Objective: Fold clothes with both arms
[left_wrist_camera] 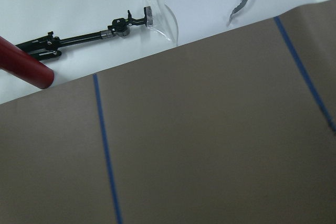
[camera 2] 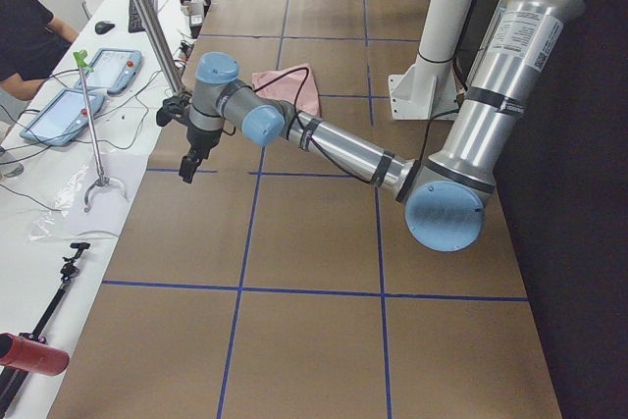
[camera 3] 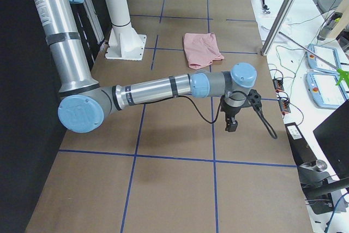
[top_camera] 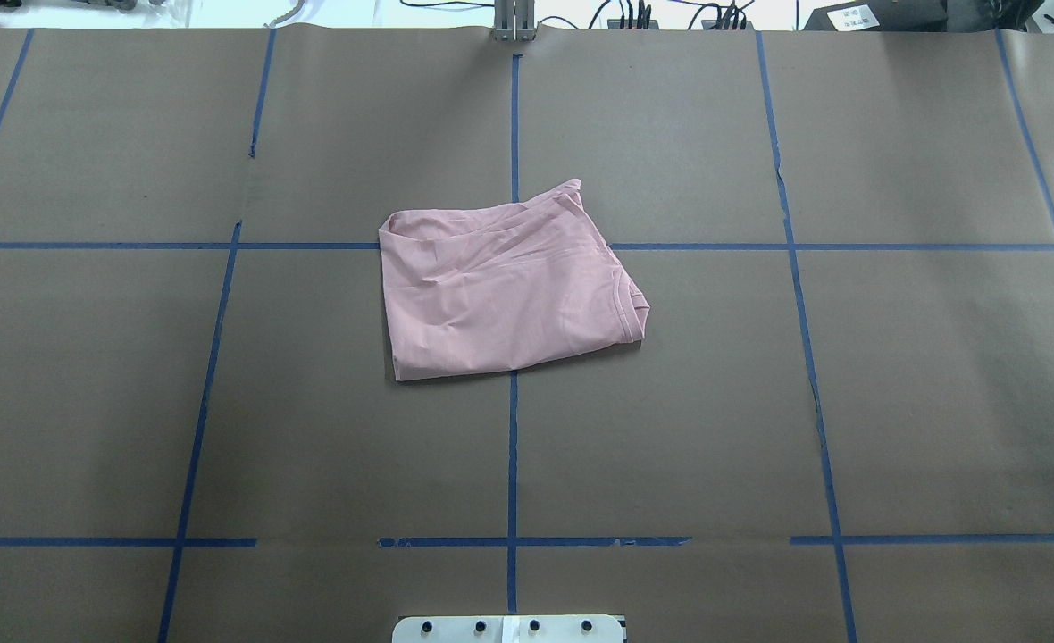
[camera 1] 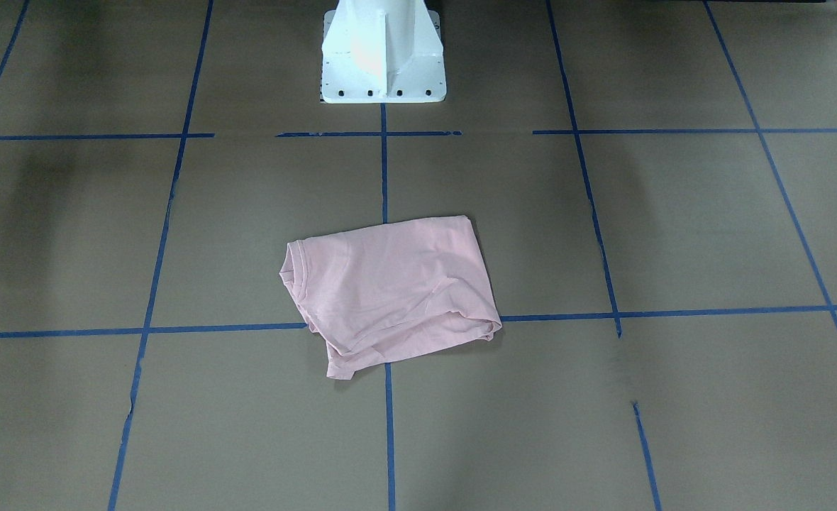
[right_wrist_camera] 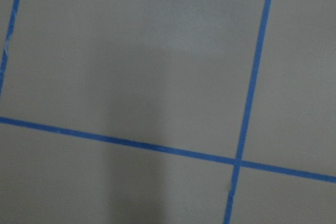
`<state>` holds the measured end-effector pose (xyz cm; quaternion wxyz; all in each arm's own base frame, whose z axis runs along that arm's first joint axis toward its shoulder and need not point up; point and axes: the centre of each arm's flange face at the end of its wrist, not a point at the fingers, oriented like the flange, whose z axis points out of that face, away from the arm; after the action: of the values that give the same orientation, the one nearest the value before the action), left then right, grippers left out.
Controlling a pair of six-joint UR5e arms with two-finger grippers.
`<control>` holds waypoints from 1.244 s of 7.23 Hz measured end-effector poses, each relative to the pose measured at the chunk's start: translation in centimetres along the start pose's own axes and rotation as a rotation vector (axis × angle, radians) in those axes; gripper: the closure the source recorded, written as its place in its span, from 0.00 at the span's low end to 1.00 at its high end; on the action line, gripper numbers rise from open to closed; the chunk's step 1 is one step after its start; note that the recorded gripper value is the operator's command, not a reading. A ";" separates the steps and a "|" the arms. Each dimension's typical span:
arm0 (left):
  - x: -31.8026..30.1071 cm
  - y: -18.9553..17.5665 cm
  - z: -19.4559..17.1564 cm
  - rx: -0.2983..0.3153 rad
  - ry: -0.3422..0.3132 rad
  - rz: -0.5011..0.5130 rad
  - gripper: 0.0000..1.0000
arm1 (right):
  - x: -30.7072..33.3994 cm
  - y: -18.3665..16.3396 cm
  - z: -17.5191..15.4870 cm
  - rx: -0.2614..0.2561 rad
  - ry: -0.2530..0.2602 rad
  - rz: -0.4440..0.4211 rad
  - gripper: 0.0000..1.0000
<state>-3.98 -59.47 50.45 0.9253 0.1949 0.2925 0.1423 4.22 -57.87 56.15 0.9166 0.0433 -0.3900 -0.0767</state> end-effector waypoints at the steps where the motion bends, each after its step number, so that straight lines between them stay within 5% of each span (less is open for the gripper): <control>1: -1.2 4.5 1.9 -0.032 0.083 -0.012 0.00 | 1.8 2.1 0.4 -0.014 0.000 -0.013 0.00; 3: -3.2 10.4 5.3 -0.098 0.059 -0.030 0.00 | 3.1 4.2 1.1 -0.030 0.002 -0.007 0.00; 6: -3.3 9.8 5.3 -0.208 0.059 -0.107 0.00 | 4.0 6.9 2.3 -0.051 -0.003 0.021 0.00; 9: -4.1 11.2 7.3 -0.267 0.128 -0.154 0.00 | 4.5 7.7 2.9 -0.063 -0.002 0.042 0.00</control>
<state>-4.48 -53.18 62.92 0.9306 0.0377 0.3435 0.1208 6.04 -51.08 62.36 0.9185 0.0061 -0.3891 -0.0697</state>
